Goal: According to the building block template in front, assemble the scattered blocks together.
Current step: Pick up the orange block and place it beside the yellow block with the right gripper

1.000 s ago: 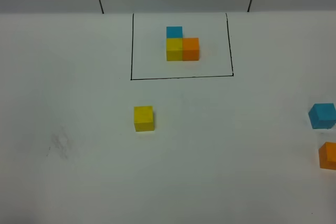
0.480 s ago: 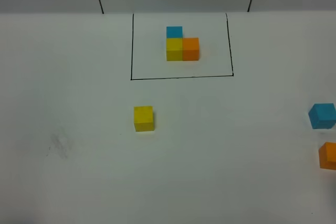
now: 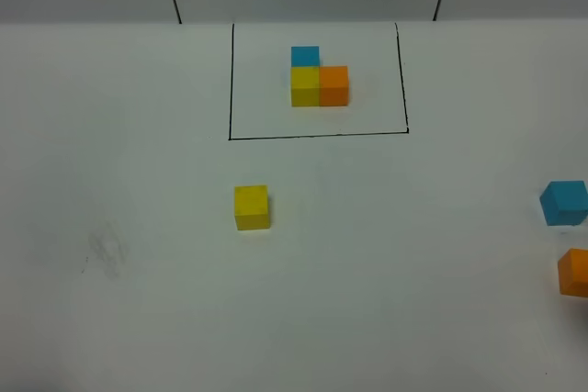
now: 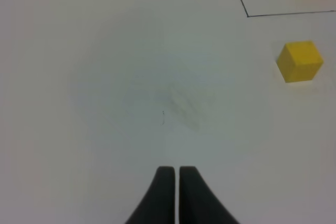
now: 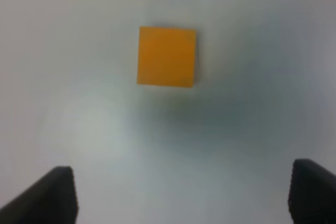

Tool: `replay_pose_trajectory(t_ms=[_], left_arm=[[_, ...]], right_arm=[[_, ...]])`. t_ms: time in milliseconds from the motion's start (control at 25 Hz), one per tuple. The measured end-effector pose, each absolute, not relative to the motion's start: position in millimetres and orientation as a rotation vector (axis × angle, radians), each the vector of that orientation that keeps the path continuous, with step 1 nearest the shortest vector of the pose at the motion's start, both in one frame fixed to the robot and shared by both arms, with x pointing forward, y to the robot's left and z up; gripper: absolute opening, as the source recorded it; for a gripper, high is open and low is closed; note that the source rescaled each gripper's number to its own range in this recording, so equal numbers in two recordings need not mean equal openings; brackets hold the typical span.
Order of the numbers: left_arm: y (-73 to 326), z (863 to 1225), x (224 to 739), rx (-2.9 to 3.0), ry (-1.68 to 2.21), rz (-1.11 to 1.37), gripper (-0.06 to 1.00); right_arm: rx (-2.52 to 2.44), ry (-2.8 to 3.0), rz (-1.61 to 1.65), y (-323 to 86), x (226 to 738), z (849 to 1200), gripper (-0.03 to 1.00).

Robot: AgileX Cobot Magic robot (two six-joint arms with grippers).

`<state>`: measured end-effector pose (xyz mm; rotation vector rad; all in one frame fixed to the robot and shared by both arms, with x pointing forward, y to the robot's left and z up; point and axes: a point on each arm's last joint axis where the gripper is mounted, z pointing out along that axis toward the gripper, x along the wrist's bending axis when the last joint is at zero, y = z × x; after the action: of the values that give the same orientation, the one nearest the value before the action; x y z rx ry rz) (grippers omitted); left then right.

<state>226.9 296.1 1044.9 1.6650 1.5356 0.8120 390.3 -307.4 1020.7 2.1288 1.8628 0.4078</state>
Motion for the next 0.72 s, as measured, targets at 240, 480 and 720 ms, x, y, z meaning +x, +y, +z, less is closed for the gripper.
replay_pose_trajectory(t_ms=[240, 480, 720], left_arm=[[296, 1045, 227, 1.665, 1.536, 0.812, 0.00], [296, 1045, 227, 1.665, 1.536, 0.812, 0.00], [296, 1045, 227, 1.665, 1.536, 0.812, 0.00]], right_arm=[[2.175, 1.885, 0.363, -308, 406, 1004, 0.91], [2.197, 1.887, 0.359, -308, 422, 986, 0.83], [2.172, 1.946, 0.354, -300, 437, 969, 0.81]])
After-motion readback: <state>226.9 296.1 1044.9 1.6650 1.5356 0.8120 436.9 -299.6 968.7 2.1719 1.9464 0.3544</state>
